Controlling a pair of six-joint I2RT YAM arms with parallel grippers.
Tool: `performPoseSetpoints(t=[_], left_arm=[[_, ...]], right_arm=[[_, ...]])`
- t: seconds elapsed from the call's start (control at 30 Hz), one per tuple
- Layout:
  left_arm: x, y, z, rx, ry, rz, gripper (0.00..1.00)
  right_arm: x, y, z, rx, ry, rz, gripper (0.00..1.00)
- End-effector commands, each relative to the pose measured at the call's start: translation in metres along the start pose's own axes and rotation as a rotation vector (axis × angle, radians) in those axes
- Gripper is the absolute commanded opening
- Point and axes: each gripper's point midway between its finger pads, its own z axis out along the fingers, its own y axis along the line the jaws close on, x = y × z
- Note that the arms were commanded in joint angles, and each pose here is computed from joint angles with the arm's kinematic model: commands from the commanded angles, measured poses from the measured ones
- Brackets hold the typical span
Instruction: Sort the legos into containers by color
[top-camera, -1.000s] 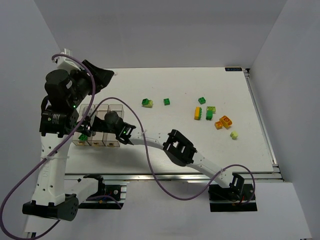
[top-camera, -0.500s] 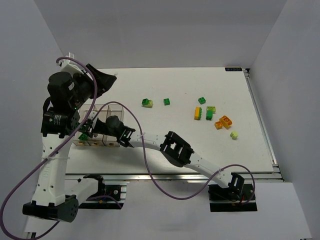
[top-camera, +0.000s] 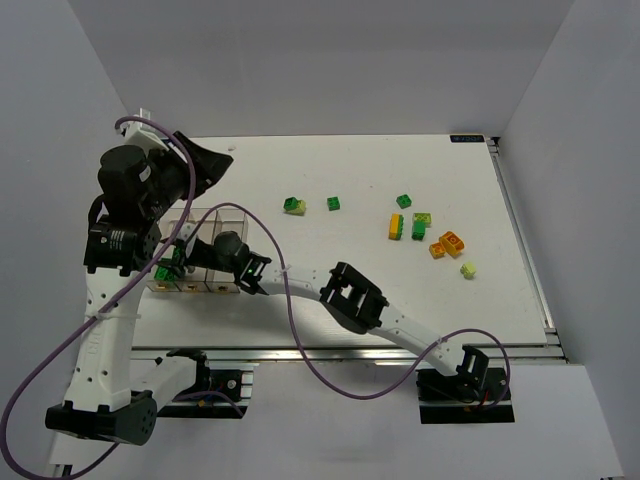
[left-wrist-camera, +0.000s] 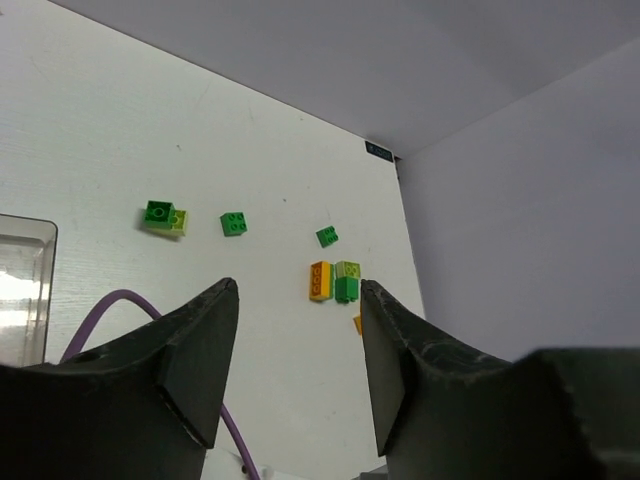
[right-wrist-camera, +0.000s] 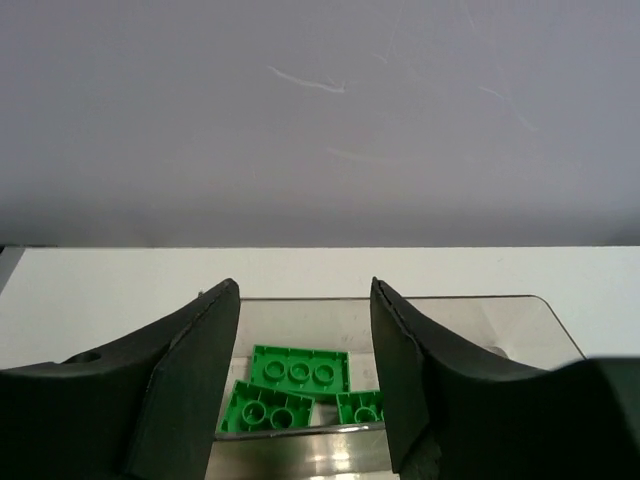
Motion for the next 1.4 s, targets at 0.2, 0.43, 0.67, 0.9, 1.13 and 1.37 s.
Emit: performPoseSetpoints(t=[0.2,0.43,0.67,0.9,1.13,1.37], left_arm=[[0.005,-0.013,0.003,0.104,-0.003,-0.012,0.12],[0.009,-0.012,0.024,0.136,0.014,-0.026,0.36],[0.054,0.014,0.071,0.072,0.137,-0.058,0.67],[0.107,0.048,0.131,-0.109,0.282,0.028,0.68],[0.146,0.106,0.185,-0.365,0.415,0.082,0.67],[0.154,0.126,0.217,-0.469,0.427,0.085,0.71]], right_arm=[[-0.129,-0.066,-0.067,-0.072,-0.047,-0.005,0.00],[-0.097,-0.146,-0.203,0.065,0.289,0.152,0.40],[-0.067,-0.204,-0.400,0.409,0.582,0.284,0.89],[-0.068,-0.202,-0.538,0.616,0.730,0.390,0.78],[-0.059,-0.181,-0.603,0.644,0.799,0.535,0.04],[-0.018,-0.197,-0.670,0.791,0.957,0.491,0.43]])
